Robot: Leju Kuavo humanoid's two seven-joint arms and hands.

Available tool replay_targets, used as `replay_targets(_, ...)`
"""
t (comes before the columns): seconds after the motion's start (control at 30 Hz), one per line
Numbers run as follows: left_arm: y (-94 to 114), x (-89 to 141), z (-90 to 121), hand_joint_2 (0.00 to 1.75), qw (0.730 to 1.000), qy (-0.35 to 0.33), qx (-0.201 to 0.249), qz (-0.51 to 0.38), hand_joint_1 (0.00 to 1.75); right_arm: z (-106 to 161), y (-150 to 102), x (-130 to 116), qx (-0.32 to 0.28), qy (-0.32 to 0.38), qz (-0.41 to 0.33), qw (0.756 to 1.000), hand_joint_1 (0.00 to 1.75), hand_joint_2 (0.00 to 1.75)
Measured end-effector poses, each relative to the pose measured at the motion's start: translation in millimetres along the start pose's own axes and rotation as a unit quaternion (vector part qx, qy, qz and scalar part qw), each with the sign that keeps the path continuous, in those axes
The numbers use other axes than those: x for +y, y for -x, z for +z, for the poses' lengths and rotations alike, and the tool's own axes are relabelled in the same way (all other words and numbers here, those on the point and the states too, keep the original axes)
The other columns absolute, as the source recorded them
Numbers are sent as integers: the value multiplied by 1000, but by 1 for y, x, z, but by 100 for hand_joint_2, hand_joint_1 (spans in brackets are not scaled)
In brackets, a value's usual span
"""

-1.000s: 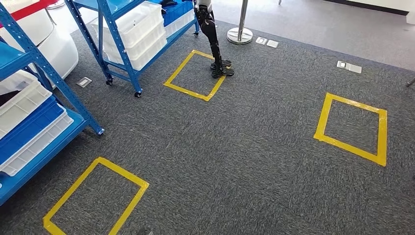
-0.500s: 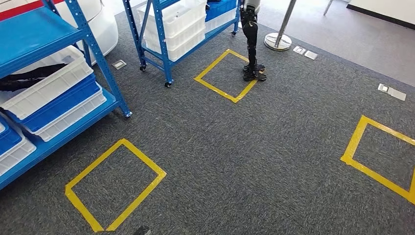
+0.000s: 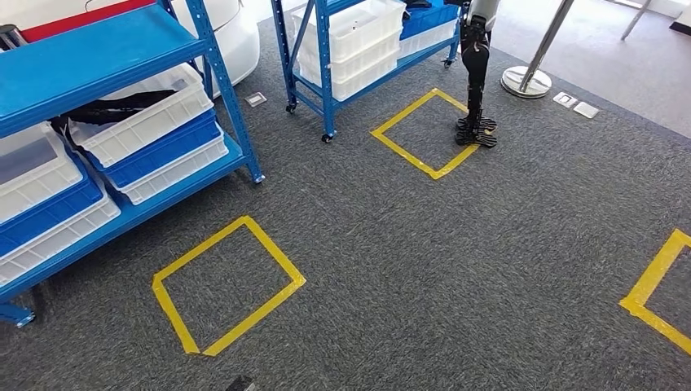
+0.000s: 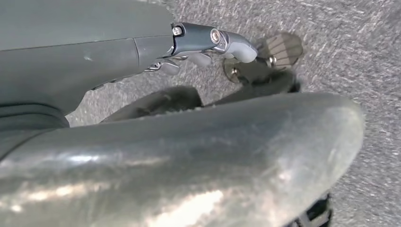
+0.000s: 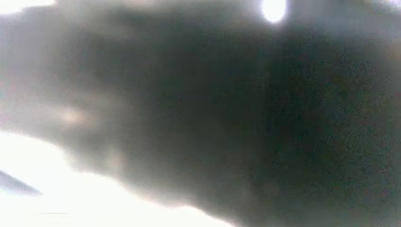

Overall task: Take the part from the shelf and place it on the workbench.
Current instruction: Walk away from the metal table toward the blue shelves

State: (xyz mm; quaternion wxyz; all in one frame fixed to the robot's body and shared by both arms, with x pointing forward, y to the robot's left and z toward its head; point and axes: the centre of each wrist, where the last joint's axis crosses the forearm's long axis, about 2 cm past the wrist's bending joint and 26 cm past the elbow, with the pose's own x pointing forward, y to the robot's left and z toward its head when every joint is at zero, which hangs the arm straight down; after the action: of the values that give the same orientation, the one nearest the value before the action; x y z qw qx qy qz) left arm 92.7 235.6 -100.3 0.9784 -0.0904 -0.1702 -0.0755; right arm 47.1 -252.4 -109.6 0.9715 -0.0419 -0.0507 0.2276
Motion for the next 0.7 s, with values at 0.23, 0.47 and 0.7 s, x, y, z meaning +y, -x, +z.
replay_targets(0.23, -1, 0, 0, 0, 1000, 0, -2, -1, 0, 0, 3, 1, 3, -4, 1, 1000, 0, 0)
replay_targets(0.47, -3, 1, 0, 0, 1000, 0, -7, -1, 0, 0, 0, -1, 0, -2, 1, 1000, 0, 0)
replay_targets(0.7, -4, 0, -1, 0, 1000, 1, -2, -1, 0, 0, 2, 0, 3, -4, 1, 1000, 0, 0)
